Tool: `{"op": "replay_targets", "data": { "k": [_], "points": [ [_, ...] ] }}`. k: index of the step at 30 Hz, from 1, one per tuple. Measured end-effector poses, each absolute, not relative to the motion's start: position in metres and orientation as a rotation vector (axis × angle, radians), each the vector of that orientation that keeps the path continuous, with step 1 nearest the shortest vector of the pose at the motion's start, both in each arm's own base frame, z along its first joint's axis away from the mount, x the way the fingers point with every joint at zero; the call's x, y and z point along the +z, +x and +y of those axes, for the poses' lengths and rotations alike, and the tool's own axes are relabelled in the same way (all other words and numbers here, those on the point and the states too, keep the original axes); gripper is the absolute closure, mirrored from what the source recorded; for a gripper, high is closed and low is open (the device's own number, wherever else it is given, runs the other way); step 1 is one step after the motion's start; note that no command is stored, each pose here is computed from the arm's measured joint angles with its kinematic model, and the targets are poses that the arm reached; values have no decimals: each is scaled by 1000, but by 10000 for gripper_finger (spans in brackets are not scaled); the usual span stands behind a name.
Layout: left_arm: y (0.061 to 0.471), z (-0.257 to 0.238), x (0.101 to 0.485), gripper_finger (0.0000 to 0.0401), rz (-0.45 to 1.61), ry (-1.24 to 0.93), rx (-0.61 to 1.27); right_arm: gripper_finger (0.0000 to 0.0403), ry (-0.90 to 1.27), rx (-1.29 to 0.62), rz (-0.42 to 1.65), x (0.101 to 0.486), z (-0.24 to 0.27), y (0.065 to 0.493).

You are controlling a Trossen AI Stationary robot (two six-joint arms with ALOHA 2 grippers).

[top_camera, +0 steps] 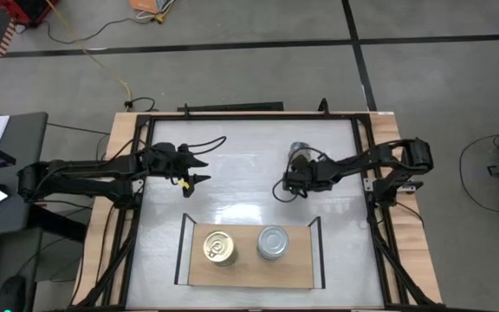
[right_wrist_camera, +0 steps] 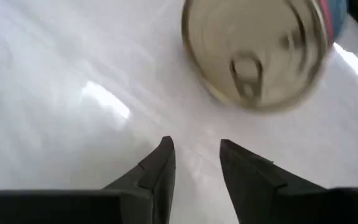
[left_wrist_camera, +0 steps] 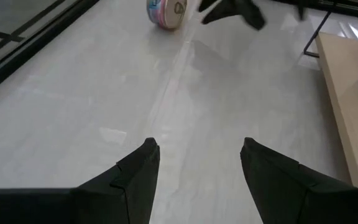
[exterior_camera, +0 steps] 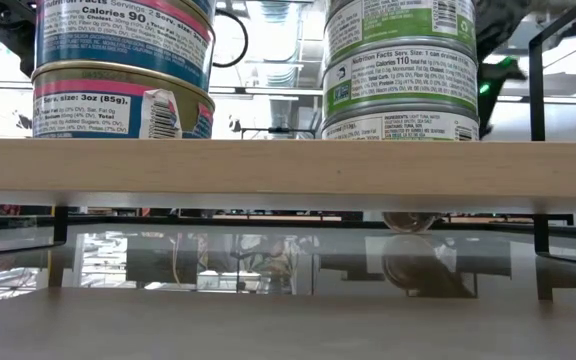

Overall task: Stack canned seafood by type on shelf
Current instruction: Stack the blue tuna can on top of the blue tuna can on the shelf

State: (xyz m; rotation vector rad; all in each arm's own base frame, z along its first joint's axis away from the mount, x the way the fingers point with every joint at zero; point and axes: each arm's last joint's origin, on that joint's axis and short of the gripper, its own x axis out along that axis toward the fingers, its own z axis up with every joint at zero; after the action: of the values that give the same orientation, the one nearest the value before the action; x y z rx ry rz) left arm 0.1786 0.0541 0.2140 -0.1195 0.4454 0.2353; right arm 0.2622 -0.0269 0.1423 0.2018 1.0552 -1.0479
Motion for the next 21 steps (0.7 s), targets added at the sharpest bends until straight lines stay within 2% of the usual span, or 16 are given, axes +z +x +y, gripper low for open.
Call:
{"op": "replay_targets", "data": {
  "k": [3,10,16,21],
  "points": [
    [179,54,215,186,439,-114,243,238,161,-994,1097,154,-14,256],
    [181,55,219,186,393,-104,244,236,2,-797,1048,194,-4,260],
    [180,54,217,186,415,-86,224,225,49,-884,1049,221,-31,243],
    [180,54,217,186,418,-83,226,182,75,-901,1024,233,-41,215]
  ]
}}
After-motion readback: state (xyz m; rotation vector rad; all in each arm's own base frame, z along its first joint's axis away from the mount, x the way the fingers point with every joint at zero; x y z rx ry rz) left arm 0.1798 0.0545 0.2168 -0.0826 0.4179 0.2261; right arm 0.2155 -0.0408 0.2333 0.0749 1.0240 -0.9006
